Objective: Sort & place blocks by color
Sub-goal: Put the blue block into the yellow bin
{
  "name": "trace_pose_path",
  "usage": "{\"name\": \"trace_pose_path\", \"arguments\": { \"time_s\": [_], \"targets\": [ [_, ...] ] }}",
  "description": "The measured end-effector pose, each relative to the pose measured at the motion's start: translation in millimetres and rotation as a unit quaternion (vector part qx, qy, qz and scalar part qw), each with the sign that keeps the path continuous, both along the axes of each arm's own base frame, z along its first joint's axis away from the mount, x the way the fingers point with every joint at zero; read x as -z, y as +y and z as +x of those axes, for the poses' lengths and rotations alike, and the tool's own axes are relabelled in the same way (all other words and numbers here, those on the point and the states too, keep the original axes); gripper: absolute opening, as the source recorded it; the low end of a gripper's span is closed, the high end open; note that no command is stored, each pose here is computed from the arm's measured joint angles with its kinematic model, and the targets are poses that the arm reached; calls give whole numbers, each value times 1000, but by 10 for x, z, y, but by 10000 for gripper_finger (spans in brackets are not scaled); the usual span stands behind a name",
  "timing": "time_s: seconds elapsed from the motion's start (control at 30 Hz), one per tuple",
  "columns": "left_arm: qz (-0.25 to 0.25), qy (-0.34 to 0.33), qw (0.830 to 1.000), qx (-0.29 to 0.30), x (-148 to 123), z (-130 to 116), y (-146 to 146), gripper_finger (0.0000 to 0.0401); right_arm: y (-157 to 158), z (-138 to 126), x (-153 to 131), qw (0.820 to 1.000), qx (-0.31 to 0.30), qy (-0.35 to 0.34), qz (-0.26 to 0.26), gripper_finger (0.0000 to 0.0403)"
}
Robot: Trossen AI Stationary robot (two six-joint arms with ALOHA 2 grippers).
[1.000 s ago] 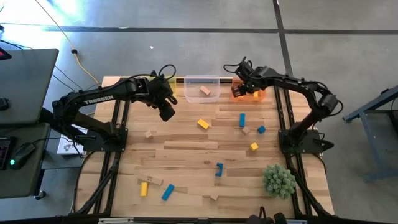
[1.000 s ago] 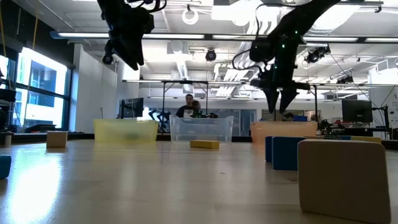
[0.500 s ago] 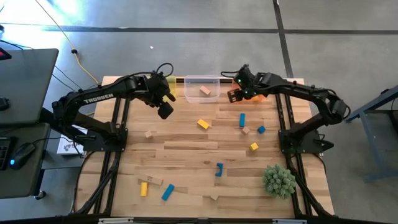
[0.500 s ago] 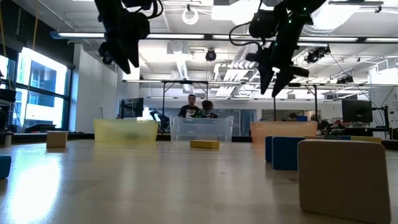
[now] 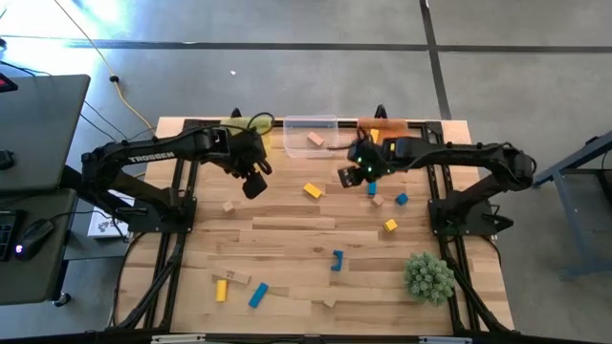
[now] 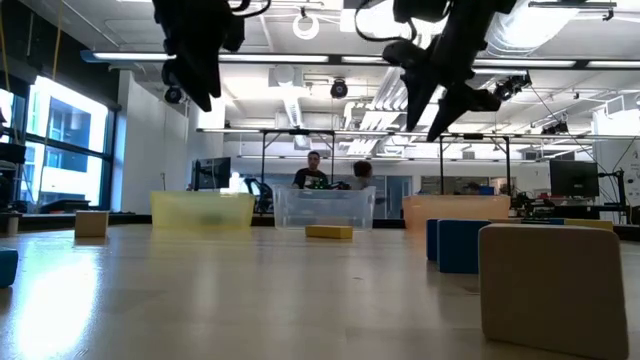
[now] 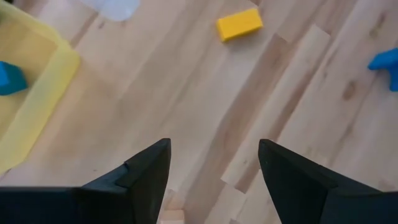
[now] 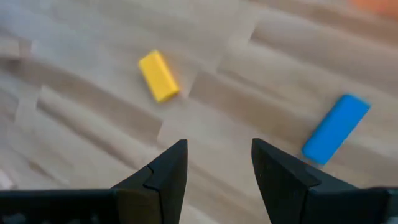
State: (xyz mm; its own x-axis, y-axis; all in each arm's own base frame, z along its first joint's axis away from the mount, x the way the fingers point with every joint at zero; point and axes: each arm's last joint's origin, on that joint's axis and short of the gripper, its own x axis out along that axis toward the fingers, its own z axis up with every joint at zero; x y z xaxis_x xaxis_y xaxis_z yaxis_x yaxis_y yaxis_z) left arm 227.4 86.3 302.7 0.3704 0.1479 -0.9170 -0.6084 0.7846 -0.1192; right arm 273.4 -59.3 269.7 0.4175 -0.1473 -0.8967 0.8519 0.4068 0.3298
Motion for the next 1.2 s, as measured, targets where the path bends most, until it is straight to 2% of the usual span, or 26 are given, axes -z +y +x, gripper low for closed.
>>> {"name": "trace_pose_path", "arguments": {
  "time_s": [0.13,0.37,0.63,0.83,1.0,1.1,1.2],
  "targets": [
    [-9,-3,1000,8,0,46,-133,234,229,8,15,999,-35,17,4,167],
    [-35,-11,999,-2,0,110,-385,234,506,-101,62,992,-85,89,14,167],
    [-66,-16,998,-11,0,152,-692,234,855,-113,63,980,-177,90,23,167],
    [-92,-17,995,-25,0,157,-922,234,1107,-97,47,958,-281,65,-7,167],
    [-112,-17,993,-38,0,146,-1113,234,1274,-51,16,938,-343,22,-37,167],
    [-124,-17,991,-47,0,131,-1225,234,1357,-22,-8,921,-386,-6,-58,167],
    [-136,-15,989,-52,0,111,-1341,234,1438,9,-34,896,-435,-35,-85,167]
  ]
}}
